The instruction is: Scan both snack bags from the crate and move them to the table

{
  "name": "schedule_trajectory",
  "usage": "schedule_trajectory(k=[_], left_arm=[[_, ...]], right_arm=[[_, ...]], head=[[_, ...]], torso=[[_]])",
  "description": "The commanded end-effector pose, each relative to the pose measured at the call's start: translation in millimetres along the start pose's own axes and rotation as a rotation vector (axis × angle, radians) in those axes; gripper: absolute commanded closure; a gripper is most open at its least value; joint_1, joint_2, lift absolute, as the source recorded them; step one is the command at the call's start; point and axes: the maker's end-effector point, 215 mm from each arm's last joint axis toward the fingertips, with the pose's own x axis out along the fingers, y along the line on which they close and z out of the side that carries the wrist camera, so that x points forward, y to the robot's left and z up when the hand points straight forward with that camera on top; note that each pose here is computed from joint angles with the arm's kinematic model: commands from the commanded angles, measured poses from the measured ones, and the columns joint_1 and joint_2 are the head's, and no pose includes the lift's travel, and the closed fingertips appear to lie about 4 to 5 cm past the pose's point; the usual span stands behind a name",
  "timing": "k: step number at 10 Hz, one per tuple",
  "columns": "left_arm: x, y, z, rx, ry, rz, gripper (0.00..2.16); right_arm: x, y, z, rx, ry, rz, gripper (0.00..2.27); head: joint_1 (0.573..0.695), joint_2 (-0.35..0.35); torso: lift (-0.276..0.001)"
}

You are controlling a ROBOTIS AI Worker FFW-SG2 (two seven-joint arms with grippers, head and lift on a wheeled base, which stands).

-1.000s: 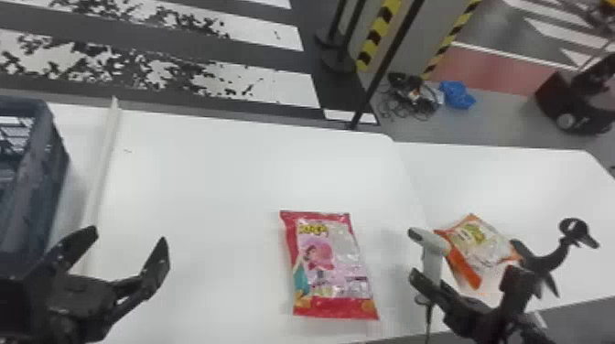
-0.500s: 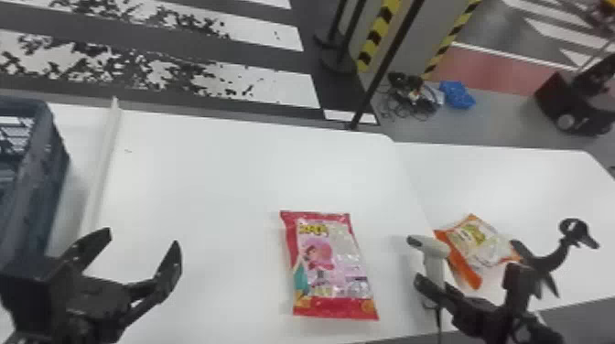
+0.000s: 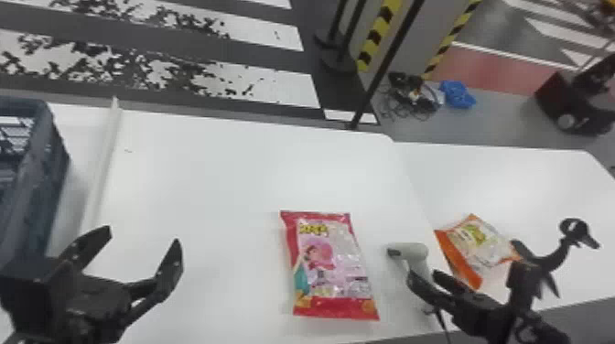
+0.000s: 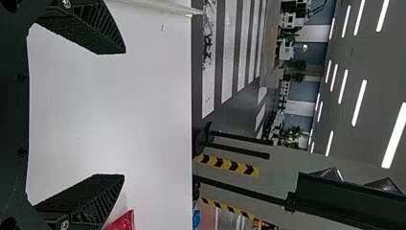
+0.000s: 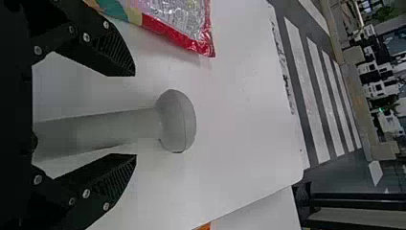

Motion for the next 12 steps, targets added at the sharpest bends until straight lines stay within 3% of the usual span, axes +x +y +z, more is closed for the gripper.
schedule_trajectory(k=[1,2,4,6,9,12], left_arm=[[0.4,-2.7,2.4,0.001,-0.004,-0.004,0.07],[-0.1,-3.5,1.4,0.002,-0.002,-0.006,0.07],[-0.9,-3.4,-3.2,0.013,0.011,-0.003,0.07],[-0.8,-4.9,-3.3,0.015,0.011,-0.005,0.07],[-2.9,-10.3,-3.5,0.019,0.012,-0.013,0.07],[-6.1,-3.4,-2.8,0.022,0.012,-0.001,0.07]], right_arm=[[-11.0,15.2,23.7,-0.018,-0.052,0.02,0.05],[-20.1,32.3,39.3,-0.02,-0.066,0.063,0.06],[-36.3,80.6,29.2,0.17,0.094,0.25,0.09],[-42.0,109.6,23.6,0.256,0.212,0.369,0.09],[-17.2,131.4,3.3,0.241,0.286,0.403,0.09],[20.4,142.7,-11.6,0.153,0.306,0.395,0.1]], head=[[0.695,-0.35],[0.695,-0.35],[0.695,-0.35],[0.695,-0.35],[0.695,-0.35],[0.695,-0.35]], torso=[[-0.087],[-0.087],[-0.087],[-0.087],[-0.087],[-0.087]])
